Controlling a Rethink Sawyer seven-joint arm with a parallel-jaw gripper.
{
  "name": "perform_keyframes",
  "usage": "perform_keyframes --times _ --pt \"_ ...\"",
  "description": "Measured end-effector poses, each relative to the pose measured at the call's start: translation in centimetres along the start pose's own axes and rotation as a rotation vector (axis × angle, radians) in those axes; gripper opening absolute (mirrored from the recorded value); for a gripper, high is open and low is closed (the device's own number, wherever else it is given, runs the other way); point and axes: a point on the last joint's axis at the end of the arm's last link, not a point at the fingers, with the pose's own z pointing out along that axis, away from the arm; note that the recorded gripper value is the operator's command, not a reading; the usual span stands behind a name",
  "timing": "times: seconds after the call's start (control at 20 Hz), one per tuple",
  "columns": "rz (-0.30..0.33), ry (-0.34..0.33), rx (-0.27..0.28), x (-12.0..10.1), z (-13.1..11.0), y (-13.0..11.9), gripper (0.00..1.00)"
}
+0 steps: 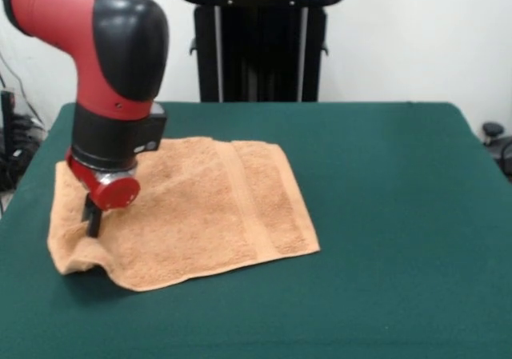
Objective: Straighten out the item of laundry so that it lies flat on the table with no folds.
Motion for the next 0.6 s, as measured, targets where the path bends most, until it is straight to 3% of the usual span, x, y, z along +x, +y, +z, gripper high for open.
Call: perform_keyframes --times 0.05,0.1,0.6 --pt "0.003 -0.004 -0.001 -0.4 0.2 -0.1 0.0" --pt "0.017 -0.019 -0.004 -1.8 0.5 -0.5 1.0" --pt "0.042 -0.031 -0.003 -3.4 0.7 -1.6 1.0"
